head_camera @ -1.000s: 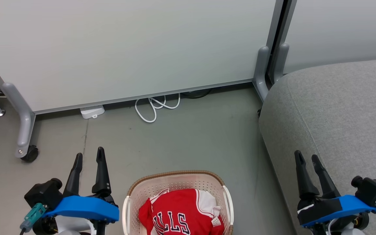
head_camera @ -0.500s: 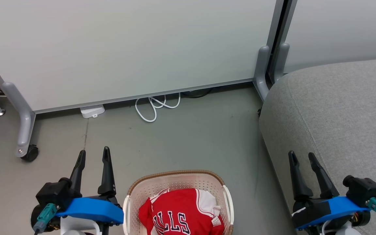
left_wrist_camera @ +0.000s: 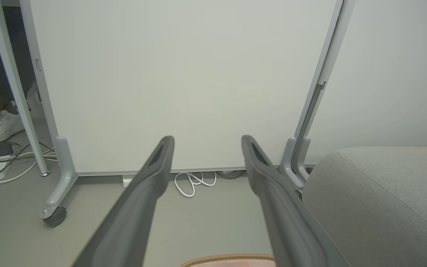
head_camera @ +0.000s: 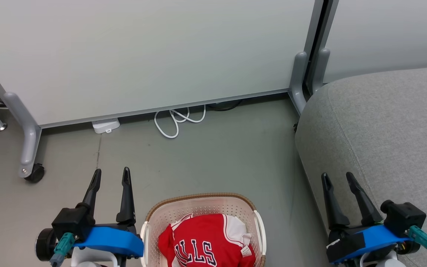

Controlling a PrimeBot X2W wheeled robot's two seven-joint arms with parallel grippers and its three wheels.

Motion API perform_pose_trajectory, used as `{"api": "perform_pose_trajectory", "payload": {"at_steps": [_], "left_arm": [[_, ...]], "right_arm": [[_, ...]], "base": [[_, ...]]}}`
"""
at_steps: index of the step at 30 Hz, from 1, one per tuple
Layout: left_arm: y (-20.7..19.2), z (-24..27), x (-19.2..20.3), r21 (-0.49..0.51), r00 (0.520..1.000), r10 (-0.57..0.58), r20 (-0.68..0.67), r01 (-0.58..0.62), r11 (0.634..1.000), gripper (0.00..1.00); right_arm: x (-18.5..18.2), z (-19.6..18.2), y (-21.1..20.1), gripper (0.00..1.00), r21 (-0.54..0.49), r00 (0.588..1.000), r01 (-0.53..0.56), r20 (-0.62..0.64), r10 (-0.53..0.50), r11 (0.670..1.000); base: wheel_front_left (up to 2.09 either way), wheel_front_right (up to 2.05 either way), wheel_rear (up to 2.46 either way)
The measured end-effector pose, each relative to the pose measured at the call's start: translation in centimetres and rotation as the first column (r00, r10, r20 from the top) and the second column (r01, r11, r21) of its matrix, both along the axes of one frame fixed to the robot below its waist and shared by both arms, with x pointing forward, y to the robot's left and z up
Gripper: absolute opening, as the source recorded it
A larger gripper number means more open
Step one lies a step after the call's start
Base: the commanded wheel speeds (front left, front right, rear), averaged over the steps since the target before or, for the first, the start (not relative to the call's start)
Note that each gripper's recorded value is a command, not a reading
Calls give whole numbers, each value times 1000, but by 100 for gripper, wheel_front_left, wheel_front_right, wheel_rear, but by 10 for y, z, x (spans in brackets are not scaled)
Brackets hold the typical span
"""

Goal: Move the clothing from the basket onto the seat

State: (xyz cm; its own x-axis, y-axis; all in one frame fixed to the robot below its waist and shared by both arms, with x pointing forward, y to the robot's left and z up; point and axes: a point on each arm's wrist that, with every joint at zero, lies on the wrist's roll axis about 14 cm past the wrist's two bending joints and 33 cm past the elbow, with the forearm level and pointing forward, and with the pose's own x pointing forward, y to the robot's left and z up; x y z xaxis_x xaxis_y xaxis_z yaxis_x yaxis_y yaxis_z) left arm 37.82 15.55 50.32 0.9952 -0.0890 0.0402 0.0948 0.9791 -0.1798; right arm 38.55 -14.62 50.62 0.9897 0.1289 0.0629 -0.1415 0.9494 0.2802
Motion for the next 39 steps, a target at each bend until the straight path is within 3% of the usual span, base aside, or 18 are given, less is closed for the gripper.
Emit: {"api": "perform_pose_trajectory", "payload": {"at_steps": [27, 39], "left_arm": [[-7, -10, -3, 136, 999, -47, 10, 46, 990, 100], [-4, -13, -2, 131, 999, -37, -1, 37, 991, 100]], "right_arm": [[-1, 0, 18, 100, -170, 997, -57, 43, 66, 984], [0, -2, 19, 100, -168, 997, -62, 36, 69, 984]], "base": [[0, 0, 0], [0, 0, 0]]}}
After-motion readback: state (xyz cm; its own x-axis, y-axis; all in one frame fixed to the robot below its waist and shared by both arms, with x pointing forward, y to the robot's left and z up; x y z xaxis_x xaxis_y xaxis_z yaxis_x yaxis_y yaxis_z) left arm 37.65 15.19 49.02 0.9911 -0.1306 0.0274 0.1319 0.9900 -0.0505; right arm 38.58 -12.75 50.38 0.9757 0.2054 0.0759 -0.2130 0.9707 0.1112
